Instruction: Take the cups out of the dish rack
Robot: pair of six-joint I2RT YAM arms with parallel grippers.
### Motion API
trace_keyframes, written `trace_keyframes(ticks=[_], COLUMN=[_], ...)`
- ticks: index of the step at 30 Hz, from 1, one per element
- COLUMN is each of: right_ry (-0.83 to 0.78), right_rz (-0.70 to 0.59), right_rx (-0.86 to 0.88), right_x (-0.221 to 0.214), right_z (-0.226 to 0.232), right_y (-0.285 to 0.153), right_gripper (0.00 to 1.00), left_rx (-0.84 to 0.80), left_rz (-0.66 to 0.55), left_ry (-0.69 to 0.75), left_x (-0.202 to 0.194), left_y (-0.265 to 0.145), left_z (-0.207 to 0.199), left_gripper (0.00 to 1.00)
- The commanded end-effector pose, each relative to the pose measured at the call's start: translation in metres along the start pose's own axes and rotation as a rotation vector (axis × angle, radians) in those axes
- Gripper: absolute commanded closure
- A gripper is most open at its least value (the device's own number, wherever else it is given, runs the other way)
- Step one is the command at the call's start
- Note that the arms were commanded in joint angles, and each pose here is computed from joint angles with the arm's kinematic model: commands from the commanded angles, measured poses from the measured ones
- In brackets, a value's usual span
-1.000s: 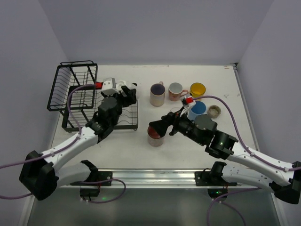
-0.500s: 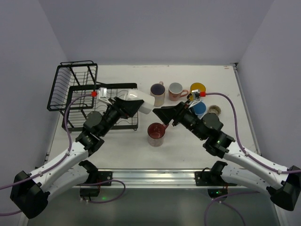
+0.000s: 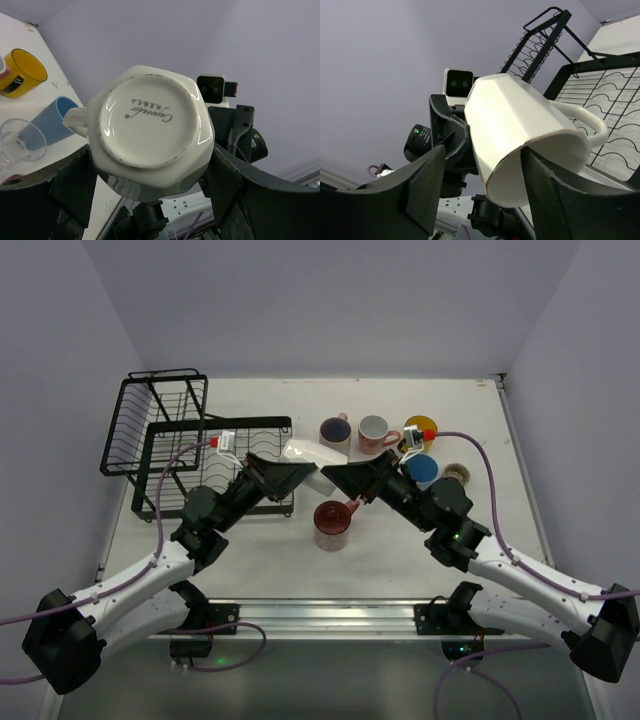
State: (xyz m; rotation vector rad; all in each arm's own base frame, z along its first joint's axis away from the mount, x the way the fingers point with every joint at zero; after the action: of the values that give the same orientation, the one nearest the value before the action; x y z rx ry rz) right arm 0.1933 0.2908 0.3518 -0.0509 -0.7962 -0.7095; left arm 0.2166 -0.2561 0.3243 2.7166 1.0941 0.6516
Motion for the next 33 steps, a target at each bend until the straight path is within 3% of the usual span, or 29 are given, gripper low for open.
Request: trace_keyframes(ticks=[1, 3, 4, 5, 6, 7, 8, 9, 10, 13, 15, 19, 22, 25, 28, 33], right_ry=[0.045, 0.08, 0.09, 0.097, 0.107, 0.107, 0.109, 0.098, 0.094, 0.053, -0.016, -0.166, -0.287, -0.374, -0.423, -0.487], right_rz=[-0.058, -0.081, -0.105, -0.131, -0.152, -0.17, -0.192, -0.203, -0.213, -0.23, -0.205, -0.012, 0.097, 0.35, 0.515, 0.701], right_rx=[0.079, 0.075, 0.081, 0.075, 0.067, 0.063, 0.056, 0.053, 0.043, 0.004, -0.056, -0.267, -0.392, -0.589, -0.699, -0.83], right_x=[0.015, 0.017, 0.02, 0.024, 0.027, 0.03, 0.034, 0.036, 0.036, 0.041, 0.044, 0.03, 0.033, 0.008, -0.008, -0.029], right_z=[0.018, 0.016, 0.016, 0.014, 0.013, 0.012, 0.011, 0.011, 0.007, 0.002, 0.0, -0.024, -0.032, -0.065, -0.084, -0.117], right_y=[0.006, 0.006, 0.002, 0.001, -0.001, -0.006, -0.008, -0.011, -0.015, -0.029, -0.038, -0.063, -0.083, -0.122, -0.14, -0.149], right_gripper=[0.41, 0.51, 0.65, 0.71, 0.77, 0.92, 1.0, 1.0, 1.0, 1.0, 1.0, 1.0, 1.0, 1.0, 1.0, 1.0], left_rx=[-0.228, -0.236, -0.236, -0.234, -0.235, -0.24, -0.236, -0.238, -0.232, -0.13, -0.061, 0.151, 0.211, 0.317, 0.3, 0.339], left_rz=[0.007, 0.02, 0.013, 0.01, 0.01, 0.009, 0.011, 0.007, -0.006, -0.019, -0.035, -0.008, 0.021, 0.142, 0.247, 0.339], left_ry=[-0.031, -0.044, -0.044, -0.048, -0.05, -0.043, -0.04, -0.033, -0.009, 0.065, 0.119, 0.323, 0.458, 0.528, 0.551, 0.626], left_x=[-0.002, -0.008, -0.008, -0.008, -0.008, -0.008, -0.008, -0.007, -0.005, 0.0, 0.007, 0.016, 0.025, 0.016, 0.001, -0.004], left_y=[0.001, 0.002, 0.002, 0.002, 0.001, 0.0, 0.001, -0.001, -0.002, -0.001, -0.004, -0.012, -0.02, -0.041, -0.057, -0.086], left_z=[-0.061, -0.063, -0.063, -0.063, -0.064, -0.066, -0.066, -0.068, -0.068, -0.059, -0.056, -0.034, -0.039, -0.025, -0.027, -0.024], left_gripper=[1.0, 1.0, 1.0, 1.0, 0.95, 0.89, 0.81, 0.71, 0.48, 0.15, 0.0, 0.0, 0.0, 0.0, 0.0, 0.0])
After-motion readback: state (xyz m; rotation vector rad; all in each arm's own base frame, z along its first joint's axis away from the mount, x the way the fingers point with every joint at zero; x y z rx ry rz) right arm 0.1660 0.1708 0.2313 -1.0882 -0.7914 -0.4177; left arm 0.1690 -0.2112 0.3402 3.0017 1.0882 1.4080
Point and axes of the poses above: each gripper's point midway between its finger pads, its own y axis out along the fingers, its own z axis along the line the jaws close on, x = y × z, the point moved 1 cm from there along -y, back along the fingers, and after that the axes turned 7 degrees about -y, right-handed, at the moved point
